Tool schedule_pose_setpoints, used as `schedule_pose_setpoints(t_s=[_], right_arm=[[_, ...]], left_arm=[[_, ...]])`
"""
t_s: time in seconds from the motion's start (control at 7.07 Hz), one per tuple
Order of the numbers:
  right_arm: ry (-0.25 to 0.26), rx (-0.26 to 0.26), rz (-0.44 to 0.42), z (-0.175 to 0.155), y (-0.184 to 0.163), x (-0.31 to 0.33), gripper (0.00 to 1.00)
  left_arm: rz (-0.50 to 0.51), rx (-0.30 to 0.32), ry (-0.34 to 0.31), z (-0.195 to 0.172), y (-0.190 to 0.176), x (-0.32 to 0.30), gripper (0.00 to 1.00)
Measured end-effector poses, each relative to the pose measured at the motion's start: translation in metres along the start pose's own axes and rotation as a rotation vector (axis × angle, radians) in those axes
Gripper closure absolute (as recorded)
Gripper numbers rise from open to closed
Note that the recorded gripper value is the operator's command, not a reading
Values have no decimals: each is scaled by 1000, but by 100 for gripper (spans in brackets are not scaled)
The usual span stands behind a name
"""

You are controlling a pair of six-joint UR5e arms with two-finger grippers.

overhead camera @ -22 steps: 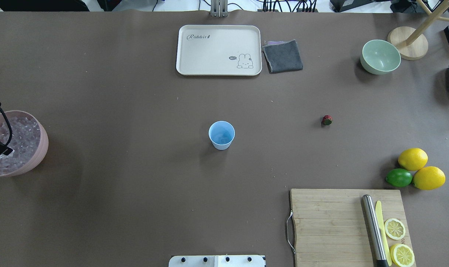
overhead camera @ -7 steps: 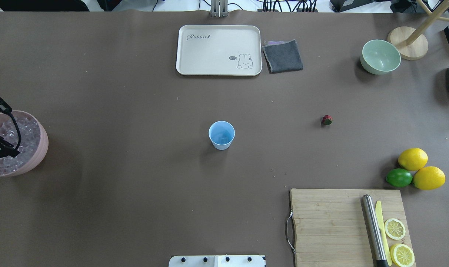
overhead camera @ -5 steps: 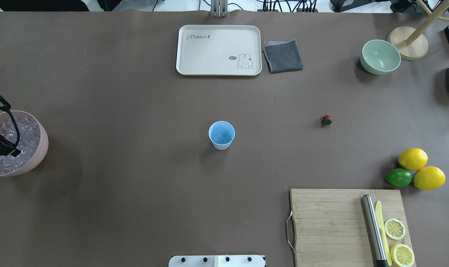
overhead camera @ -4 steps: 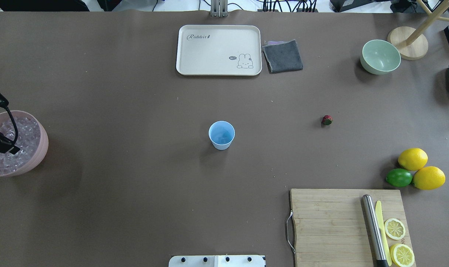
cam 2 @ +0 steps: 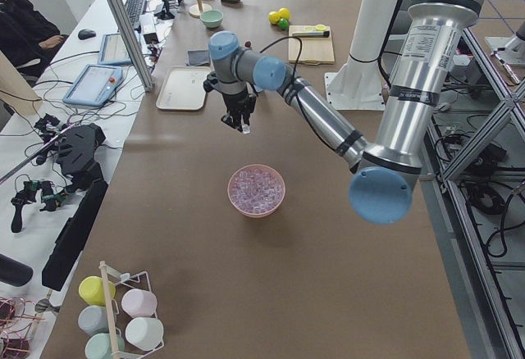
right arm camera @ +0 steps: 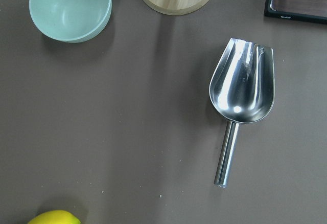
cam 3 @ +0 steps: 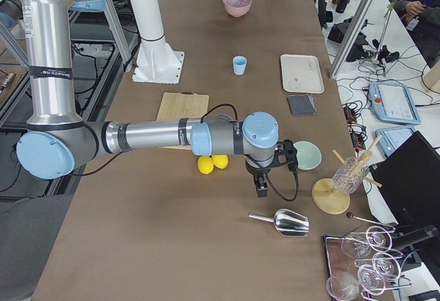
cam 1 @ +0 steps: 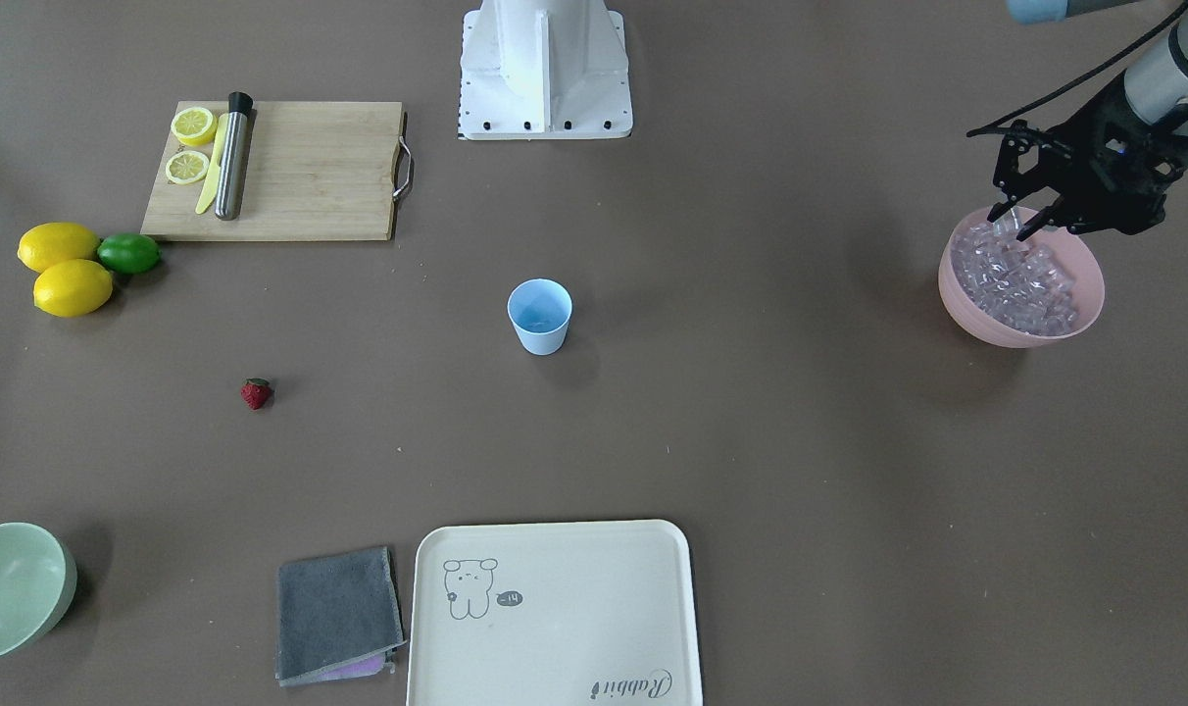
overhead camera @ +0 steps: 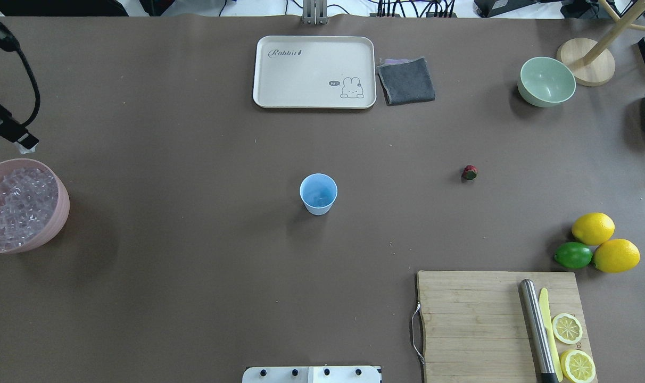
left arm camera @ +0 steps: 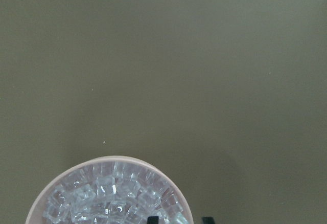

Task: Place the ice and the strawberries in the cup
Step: 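Carry the ice cube with the left gripper over the blue cup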

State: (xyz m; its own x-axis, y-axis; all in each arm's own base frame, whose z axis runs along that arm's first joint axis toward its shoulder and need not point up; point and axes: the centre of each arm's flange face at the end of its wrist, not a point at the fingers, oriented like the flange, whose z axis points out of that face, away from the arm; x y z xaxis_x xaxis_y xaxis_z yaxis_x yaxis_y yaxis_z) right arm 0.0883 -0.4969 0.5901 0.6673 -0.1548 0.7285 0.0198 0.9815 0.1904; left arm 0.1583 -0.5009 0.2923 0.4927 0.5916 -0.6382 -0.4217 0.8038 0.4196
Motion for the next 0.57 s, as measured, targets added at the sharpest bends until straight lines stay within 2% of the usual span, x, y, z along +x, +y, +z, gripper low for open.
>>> schedule_pose_setpoints(t_s=[0.14,0.28,0.42,0.57], right_arm=[[0,-1,1,0,0,0,0],[1,-2,2,1,0,1,0],[2,-2,2,1,-1,2,0],[3,-3,1,1,-2,2,0]], left_arm=[[-57,29,34,-9,-36,55,100],[-101,64,97,5,-68,117,100],[-141,104,182,33,-98,173,100],[-161,135,239,70,-119,217,100]])
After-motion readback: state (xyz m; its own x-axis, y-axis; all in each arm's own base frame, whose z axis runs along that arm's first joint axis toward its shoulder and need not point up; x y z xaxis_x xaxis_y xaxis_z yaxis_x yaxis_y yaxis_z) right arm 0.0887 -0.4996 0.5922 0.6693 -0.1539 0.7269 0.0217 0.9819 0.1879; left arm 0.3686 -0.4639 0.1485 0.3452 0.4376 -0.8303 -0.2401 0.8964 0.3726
